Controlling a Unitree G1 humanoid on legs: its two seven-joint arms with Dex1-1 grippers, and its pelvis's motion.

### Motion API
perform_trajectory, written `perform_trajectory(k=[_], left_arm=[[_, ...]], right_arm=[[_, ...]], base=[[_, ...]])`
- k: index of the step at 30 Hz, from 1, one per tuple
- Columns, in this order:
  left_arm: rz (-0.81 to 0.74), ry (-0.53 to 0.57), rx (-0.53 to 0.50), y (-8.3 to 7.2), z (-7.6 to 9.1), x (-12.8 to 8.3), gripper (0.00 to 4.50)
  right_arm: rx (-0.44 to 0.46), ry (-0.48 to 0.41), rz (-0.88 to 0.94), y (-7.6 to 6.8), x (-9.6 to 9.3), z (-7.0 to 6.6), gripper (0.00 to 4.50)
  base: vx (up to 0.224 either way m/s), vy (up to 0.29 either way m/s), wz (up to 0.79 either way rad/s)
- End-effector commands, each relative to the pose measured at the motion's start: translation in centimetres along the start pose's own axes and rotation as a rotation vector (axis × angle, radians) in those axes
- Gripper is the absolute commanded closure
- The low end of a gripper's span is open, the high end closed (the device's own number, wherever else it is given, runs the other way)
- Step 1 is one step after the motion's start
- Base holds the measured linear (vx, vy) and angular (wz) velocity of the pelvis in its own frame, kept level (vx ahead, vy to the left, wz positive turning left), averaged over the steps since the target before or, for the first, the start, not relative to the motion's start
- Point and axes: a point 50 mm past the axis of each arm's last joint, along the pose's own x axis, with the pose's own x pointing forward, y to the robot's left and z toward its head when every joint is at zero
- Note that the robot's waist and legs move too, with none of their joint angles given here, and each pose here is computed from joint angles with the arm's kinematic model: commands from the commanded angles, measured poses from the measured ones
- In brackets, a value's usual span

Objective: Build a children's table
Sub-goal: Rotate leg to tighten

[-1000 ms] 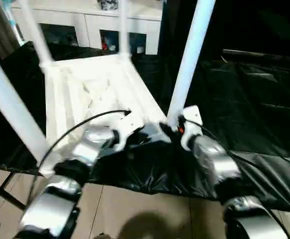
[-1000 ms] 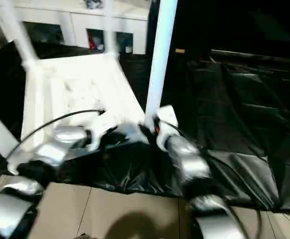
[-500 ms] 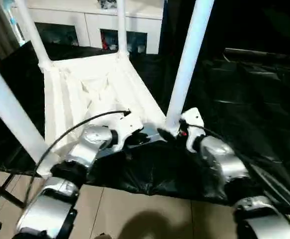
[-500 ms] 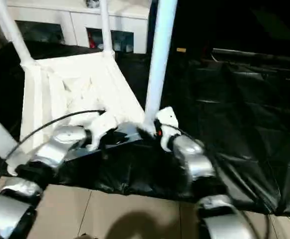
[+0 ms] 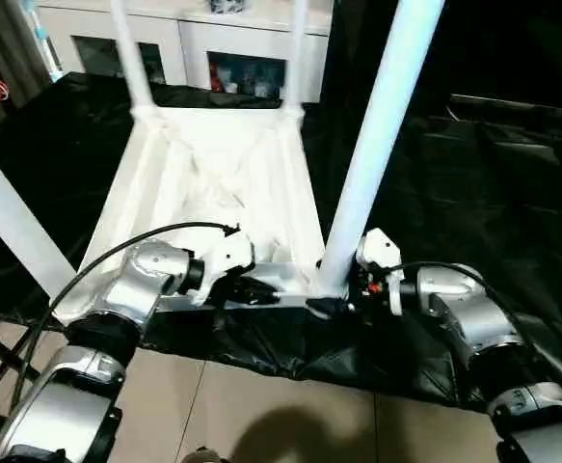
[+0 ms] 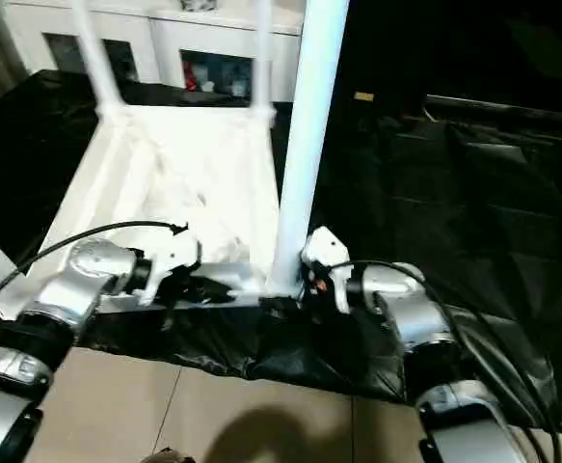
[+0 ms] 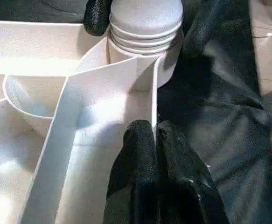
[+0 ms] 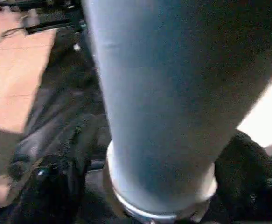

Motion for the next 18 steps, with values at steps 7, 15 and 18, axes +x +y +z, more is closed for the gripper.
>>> perform_trajectory(k=[7, 15, 18], left_arm=[[-0.019, -0.042, 0.041, 0.41, 1.15, -0.39, 4.5], [-0.005, -0.041, 0.033, 0.38, 0.94, -0.33, 4.5], [0.043, -0.05, 0.034, 0.64, 1.11, 0.14, 4.5]], right_arm=[[-0.025, 0.029, 0.167, 1.65, 0.99, -0.12, 1.62], [-0.007, 0.016, 0.156, 2.07, 1.26, -0.44, 1.79], [0.03, -0.028, 0.074, 1.79, 1.73, -0.42, 1.79]], base=[[0.0, 0.0, 0.0], [0.0, 0.0, 0.0], [0.0, 0.0, 0.0]])
